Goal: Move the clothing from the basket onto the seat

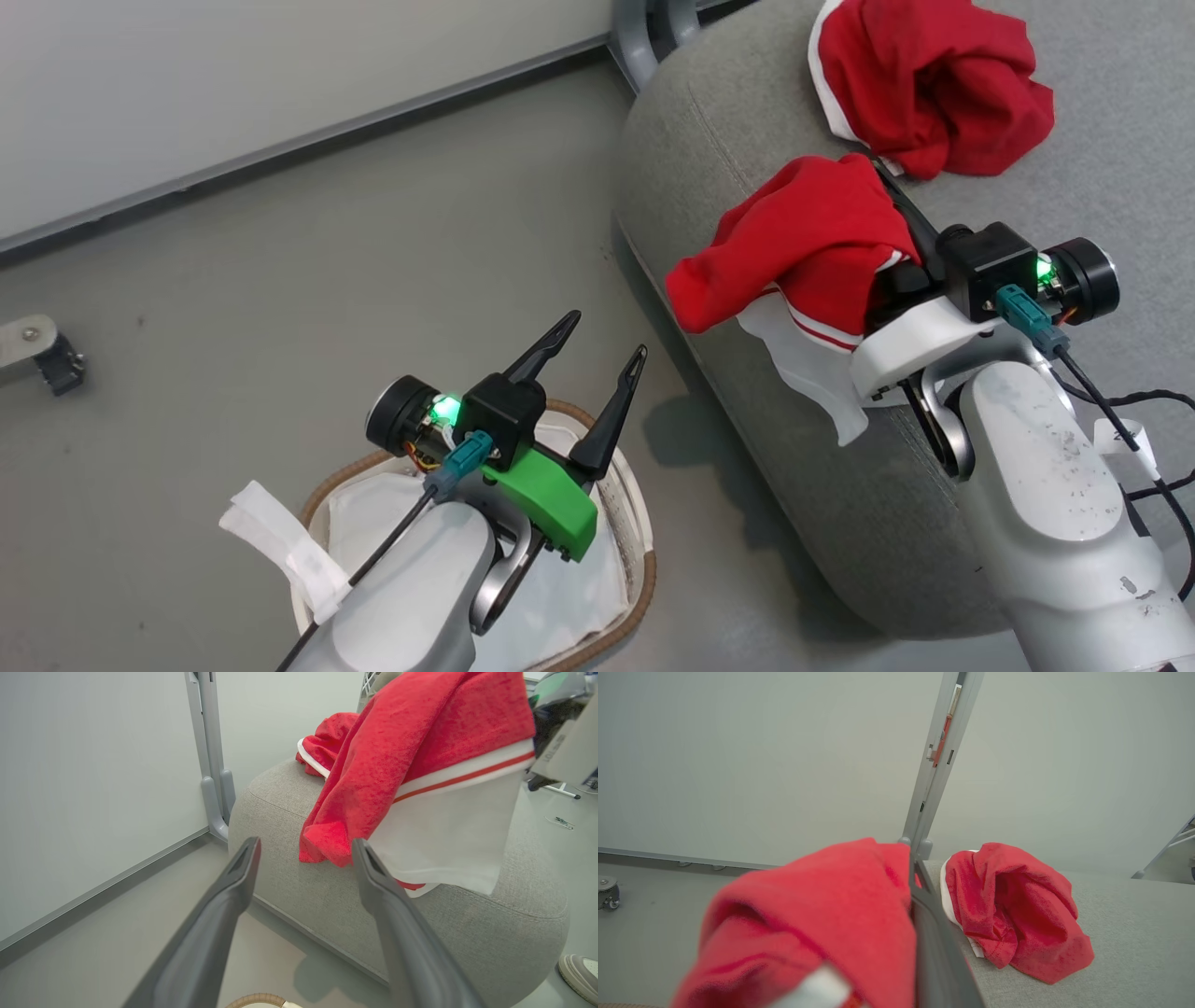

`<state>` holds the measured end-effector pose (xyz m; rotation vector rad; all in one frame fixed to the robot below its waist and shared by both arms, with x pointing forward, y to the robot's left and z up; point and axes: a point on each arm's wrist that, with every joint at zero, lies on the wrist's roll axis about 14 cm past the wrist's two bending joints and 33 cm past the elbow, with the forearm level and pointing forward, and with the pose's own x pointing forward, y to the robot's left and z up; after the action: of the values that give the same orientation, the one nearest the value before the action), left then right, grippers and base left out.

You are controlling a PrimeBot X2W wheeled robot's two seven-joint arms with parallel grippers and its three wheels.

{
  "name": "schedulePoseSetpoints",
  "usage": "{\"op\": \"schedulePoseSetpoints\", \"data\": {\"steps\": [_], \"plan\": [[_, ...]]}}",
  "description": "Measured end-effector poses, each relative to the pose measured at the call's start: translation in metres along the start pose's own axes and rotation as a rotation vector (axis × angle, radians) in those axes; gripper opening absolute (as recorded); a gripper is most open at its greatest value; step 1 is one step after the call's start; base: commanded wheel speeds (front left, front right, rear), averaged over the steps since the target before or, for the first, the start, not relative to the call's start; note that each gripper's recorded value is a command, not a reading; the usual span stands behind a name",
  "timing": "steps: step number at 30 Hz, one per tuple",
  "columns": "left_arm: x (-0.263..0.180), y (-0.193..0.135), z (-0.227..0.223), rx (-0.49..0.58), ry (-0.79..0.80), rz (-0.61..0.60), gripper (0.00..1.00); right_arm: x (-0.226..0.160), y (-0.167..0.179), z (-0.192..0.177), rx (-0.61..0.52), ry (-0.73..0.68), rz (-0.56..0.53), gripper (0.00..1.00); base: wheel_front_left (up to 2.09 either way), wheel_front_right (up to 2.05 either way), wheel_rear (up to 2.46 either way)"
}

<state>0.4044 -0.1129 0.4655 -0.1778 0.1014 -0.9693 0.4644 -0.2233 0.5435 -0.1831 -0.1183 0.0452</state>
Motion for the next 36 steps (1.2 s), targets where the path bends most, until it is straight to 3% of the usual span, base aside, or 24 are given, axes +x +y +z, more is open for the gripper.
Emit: {"op": "schedulePoseSetpoints", "data": {"steps": [12, 17, 23, 26, 30, 33, 36], "plan": [[0.021, -0.005, -0.042, -0.079, 0.065, -0.071, 1.00, 0.000, -0.035, -0.040, -0.046, 0.101, -0.086, 0.00, 0.00, 0.00, 0.00], [0.017, 0.006, -0.044, -0.080, 0.064, -0.040, 1.00, 0.034, -0.053, -0.010, -0.102, 0.011, -0.090, 0.00, 0.00, 0.00, 0.00], [0.009, 0.020, -0.044, -0.069, 0.065, -0.002, 1.00, 0.078, -0.103, 0.052, -0.214, -0.134, -0.149, 0.00, 0.00, 0.00, 0.00], [0.004, 0.028, -0.044, -0.065, 0.063, 0.023, 1.00, 0.097, -0.134, 0.081, -0.314, -0.168, -0.182, 0.00, 0.00, 0.00, 0.00], [-0.004, 0.038, -0.044, -0.059, 0.060, 0.054, 1.00, 0.117, -0.174, 0.116, -0.367, -0.193, -0.262, 0.00, 0.00, 0.00, 0.00], [-0.009, 0.046, -0.046, -0.052, 0.064, 0.076, 1.00, 0.125, -0.199, 0.117, -0.368, -0.170, -0.320, 0.00, 0.00, 0.00, 0.00], [-0.013, 0.054, -0.050, -0.054, 0.069, 0.095, 1.00, 0.133, -0.210, 0.089, -0.334, -0.111, -0.348, 0.00, 0.00, 0.00, 0.00]]}}
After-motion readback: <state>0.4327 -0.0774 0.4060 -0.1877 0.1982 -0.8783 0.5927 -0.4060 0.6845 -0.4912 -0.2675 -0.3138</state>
